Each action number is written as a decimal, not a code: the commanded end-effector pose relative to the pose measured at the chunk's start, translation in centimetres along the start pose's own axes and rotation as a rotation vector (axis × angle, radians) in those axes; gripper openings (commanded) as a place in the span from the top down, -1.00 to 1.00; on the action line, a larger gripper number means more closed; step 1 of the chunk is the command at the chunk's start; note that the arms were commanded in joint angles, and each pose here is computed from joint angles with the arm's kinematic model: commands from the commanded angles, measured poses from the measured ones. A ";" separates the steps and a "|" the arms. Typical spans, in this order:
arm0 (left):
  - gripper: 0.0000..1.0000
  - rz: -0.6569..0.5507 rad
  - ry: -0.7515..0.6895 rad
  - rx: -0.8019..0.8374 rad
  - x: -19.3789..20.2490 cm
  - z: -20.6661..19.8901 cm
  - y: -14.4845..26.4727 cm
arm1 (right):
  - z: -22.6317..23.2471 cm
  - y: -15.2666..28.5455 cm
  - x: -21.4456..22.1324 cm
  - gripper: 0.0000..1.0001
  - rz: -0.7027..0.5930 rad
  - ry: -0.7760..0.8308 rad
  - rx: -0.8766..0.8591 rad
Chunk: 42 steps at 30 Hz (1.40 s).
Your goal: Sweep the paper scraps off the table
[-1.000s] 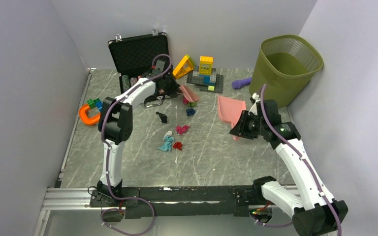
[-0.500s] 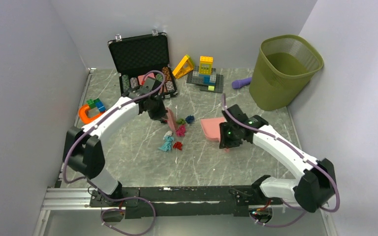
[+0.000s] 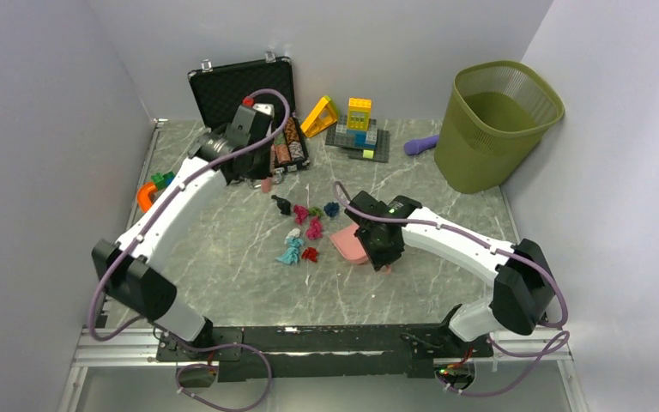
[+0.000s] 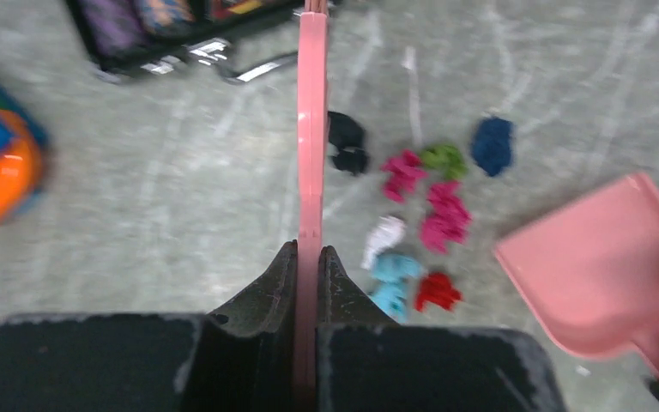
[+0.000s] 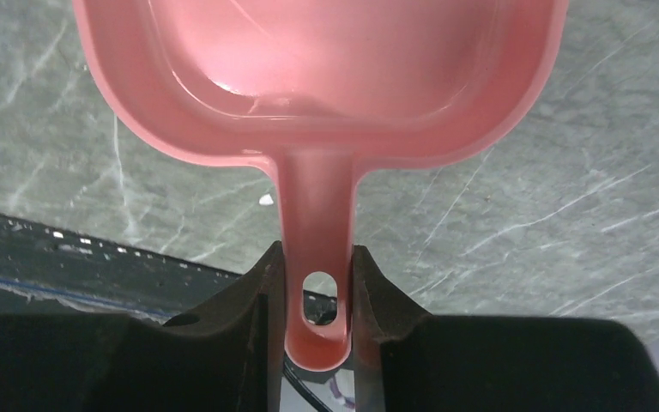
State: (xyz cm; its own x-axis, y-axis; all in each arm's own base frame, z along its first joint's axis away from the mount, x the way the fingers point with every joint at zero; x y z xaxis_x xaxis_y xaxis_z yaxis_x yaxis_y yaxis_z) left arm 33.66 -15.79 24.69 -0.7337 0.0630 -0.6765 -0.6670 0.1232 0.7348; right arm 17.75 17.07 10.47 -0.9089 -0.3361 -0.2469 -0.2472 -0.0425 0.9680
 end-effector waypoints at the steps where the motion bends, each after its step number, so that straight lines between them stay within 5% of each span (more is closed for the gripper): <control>1: 1.00 0.157 -0.249 -0.283 0.4 4.9 -1.3 | 0.7 0.8 1.3 1.00 0.055 0.088 -0.037; 10: 1.00 0.341 -0.412 -0.290 1.9 4.2 -7.7 | 4.1 -0.4 4.2 1.00 0.161 0.203 -0.133; 24: 1.00 0.372 -0.604 0.177 3.4 -6.0 -12.6 | 7.3 -3.9 -0.7 1.00 0.109 0.210 -0.176; 34: 1.00 0.475 -0.509 0.548 7.2 -11.0 -7.8 | 7.6 -5.6 -5.5 1.00 0.032 0.230 -0.163; 42: 1.00 0.420 -0.407 0.517 7.3 -11.0 -3.8 | 8.5 -5.3 -5.9 1.00 -0.039 0.241 -0.195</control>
State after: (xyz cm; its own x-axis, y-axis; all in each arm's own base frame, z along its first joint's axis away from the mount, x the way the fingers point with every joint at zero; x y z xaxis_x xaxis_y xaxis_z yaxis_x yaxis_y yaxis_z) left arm 33.48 -25.09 14.92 -0.6951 0.6030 -0.3915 -0.1973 0.3636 0.9104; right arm 20.41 26.22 5.37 -0.8054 -0.5628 -0.1861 -0.1094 -0.1674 0.9798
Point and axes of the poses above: each gripper's point midway between its finger pads, its own y axis back along the fingers, its own z axis along the line the jaws close on, x = y × z, the point moved 1 cm from there along y, back along the fingers, and after that the axes turned 4 degrees about -y, right-handed, at the moved point
